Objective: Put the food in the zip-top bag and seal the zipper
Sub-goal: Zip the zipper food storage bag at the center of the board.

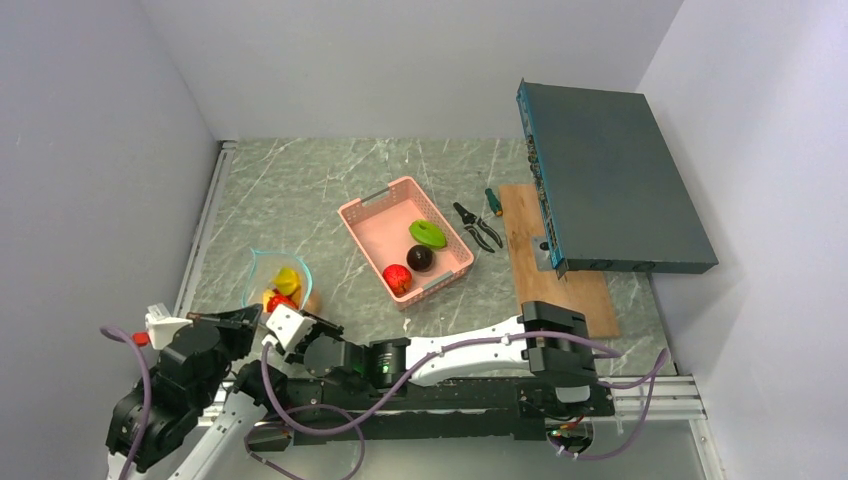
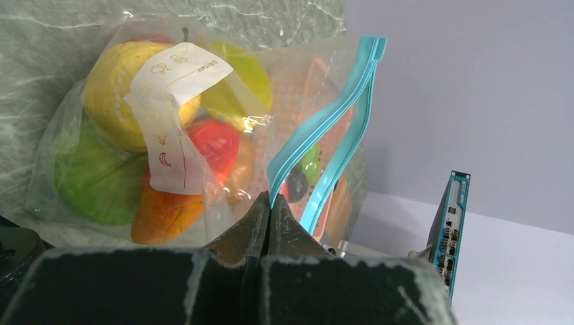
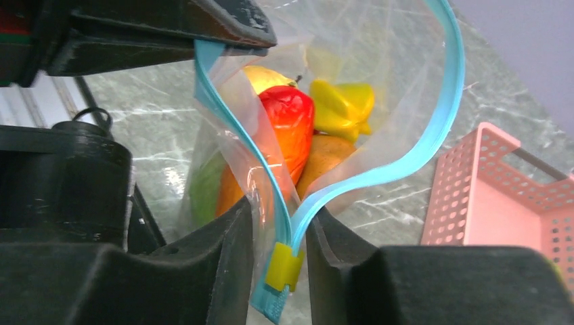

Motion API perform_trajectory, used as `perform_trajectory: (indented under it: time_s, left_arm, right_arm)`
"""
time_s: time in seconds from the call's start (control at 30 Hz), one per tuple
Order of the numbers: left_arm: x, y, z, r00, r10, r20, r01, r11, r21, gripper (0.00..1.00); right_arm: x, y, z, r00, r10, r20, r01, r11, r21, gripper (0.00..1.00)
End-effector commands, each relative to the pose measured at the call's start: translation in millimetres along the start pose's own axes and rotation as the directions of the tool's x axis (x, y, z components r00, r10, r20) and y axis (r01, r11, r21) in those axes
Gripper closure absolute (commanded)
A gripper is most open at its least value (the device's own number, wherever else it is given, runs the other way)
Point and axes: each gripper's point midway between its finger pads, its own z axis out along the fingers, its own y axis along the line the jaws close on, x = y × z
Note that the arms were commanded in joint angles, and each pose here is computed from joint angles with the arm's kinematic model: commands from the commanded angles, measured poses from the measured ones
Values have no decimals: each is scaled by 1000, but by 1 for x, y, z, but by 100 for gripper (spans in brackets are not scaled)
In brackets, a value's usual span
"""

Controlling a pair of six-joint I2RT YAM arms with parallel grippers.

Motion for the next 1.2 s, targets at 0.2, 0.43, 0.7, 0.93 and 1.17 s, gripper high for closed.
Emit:
perform_trajectory:
  time_s: [0.2, 0.43, 0.7, 0.93, 1.17]
  left_arm:
    - [-18, 11, -21, 999, 7, 38, -10, 998, 55, 83]
    - [-28, -28, -51, 951, 296, 93, -311, 910, 273, 1]
    - [-3, -93, -64, 537, 815, 218, -804, 415, 427, 0]
    - [50, -98, -47, 210, 957, 200, -814, 57, 579, 0]
    - [96, -89, -35, 106, 982, 159, -685, -44, 727, 0]
  right_arm:
    - [-30, -33, -12, 990, -84, 113, 79, 995, 55, 100]
    - [-29, -44, -28, 979, -147, 139, 168, 974, -151, 100]
    - [-32, -57, -40, 975, -160, 152, 208, 899, -385, 100]
    - [-15, -73, -47, 995, -83, 62, 103, 845, -524, 100]
    - [-26, -83, -81, 999, 21, 40, 10, 768, -641, 100]
